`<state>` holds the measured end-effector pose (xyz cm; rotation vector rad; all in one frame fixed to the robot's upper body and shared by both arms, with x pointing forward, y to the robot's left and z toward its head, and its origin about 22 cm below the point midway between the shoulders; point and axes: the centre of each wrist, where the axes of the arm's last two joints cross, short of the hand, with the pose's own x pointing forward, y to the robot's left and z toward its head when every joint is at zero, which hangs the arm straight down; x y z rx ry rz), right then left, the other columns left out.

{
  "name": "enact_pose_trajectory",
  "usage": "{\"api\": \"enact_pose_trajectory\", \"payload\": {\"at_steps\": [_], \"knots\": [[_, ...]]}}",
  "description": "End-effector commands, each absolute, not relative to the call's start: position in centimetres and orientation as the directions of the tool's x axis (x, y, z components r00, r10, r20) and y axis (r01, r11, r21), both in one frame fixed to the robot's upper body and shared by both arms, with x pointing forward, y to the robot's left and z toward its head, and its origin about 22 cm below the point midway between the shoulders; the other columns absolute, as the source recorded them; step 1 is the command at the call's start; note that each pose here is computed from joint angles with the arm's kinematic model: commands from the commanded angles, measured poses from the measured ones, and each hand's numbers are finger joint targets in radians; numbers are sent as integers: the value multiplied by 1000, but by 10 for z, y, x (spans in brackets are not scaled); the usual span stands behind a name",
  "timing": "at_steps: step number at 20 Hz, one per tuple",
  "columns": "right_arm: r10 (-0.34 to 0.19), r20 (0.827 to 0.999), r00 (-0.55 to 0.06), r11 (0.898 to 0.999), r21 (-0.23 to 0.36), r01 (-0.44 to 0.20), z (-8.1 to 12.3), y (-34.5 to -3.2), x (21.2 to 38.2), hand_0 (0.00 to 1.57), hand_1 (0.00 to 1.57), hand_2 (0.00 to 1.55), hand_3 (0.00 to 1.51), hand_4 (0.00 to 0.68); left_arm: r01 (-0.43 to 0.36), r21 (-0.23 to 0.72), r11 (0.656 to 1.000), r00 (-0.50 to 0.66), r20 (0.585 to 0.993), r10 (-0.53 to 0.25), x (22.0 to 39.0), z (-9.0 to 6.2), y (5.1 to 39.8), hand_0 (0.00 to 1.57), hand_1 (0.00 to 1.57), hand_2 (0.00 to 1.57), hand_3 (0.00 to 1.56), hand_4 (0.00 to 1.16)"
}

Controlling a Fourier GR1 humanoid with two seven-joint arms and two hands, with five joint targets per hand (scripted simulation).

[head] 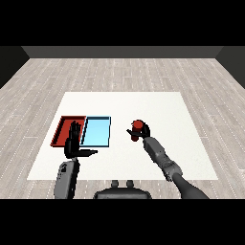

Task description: Pick the red can and put it in the red box

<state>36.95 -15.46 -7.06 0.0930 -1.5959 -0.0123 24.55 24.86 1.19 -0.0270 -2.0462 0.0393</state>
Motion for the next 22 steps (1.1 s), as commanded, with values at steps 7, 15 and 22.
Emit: {"api": "enact_pose_trajectory", "payload": {"at_steps": [7, 15, 22], "knots": [[5, 996, -92, 996, -14, -87, -52, -136, 376, 1439, 1439, 1436, 1372, 602, 22, -58, 998, -450, 891, 61, 245, 12, 239, 0, 0, 0, 0, 0], [9, 974, -227, 996, -28, -84, -12, -133, 377, 1419, 1419, 1427, 1373, 615, 67, -32, 997, -438, 897, 58, 241, 18, 233, 0, 0, 0, 0, 0], [-26, 940, -340, 993, -14, -116, 31, -155, 370, 1463, 1463, 1435, 1389, 655, 125, -23, 992, -387, 919, 70, 238, 21, 199, 0, 0, 0, 0, 0]]}}
